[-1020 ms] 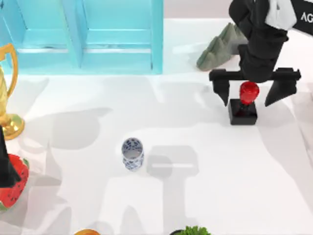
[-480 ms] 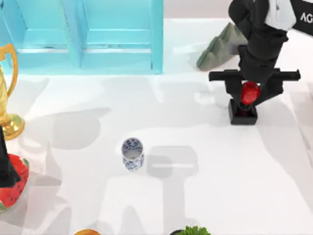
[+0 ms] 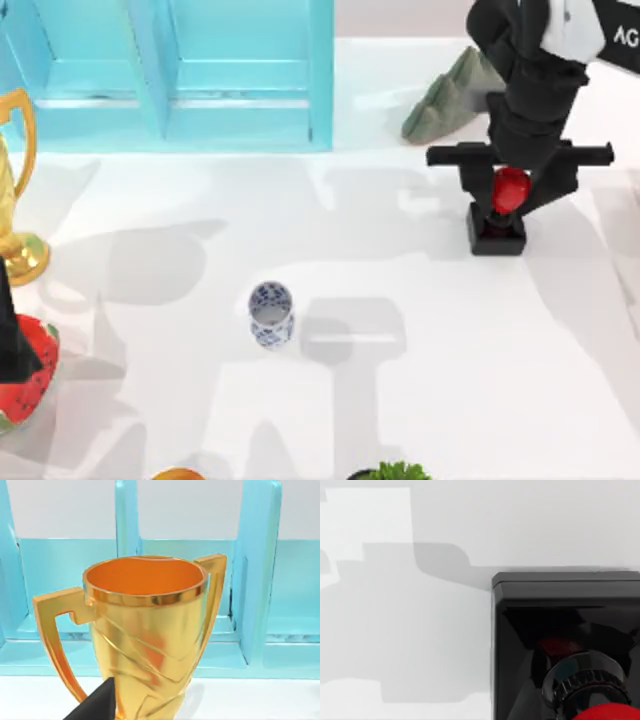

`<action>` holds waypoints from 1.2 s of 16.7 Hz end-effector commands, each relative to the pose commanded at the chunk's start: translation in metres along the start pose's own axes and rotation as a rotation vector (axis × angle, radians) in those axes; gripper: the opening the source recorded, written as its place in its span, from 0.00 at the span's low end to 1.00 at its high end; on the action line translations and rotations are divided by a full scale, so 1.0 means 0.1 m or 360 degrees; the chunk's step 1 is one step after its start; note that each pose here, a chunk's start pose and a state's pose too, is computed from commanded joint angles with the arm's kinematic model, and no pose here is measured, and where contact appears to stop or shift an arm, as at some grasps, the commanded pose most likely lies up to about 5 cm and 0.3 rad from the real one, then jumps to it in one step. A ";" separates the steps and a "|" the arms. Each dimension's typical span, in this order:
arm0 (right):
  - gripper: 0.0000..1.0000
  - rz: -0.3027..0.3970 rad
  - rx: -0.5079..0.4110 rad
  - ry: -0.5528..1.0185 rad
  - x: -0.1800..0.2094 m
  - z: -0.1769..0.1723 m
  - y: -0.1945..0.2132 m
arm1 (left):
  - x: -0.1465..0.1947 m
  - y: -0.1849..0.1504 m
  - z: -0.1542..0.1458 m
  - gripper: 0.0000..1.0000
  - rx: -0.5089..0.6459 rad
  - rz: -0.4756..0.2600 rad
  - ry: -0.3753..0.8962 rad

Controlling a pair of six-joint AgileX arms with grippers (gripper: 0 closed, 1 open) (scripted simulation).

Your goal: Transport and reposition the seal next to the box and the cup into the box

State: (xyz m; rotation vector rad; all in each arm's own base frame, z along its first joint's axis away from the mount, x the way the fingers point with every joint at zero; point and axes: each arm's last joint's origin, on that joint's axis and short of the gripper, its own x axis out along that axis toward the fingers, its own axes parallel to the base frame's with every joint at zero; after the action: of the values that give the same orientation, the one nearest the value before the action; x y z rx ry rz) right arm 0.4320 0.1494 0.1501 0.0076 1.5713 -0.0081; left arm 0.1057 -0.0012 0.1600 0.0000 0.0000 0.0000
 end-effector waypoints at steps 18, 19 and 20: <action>0.00 -0.0003 -0.0001 0.0004 -0.99 -0.02 -0.98 | 0.00 0.00 0.00 1.00 0.0000 0.0000 0.0000; 0.00 -0.0003 -0.0005 0.0000 -1.01 -0.06 -0.97 | 0.00 0.00 0.00 1.00 0.0000 0.0000 0.0000; 0.00 -0.0002 -0.0006 -0.0004 -1.05 -0.12 -0.95 | 0.00 0.00 0.00 1.00 0.0000 0.0000 0.0000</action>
State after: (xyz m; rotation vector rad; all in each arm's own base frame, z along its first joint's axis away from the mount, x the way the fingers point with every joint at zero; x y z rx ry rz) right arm 0.4195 0.0546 0.2550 0.0032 1.5685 -0.0062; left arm 0.1057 -0.0012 0.1600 0.0000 0.0000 0.0000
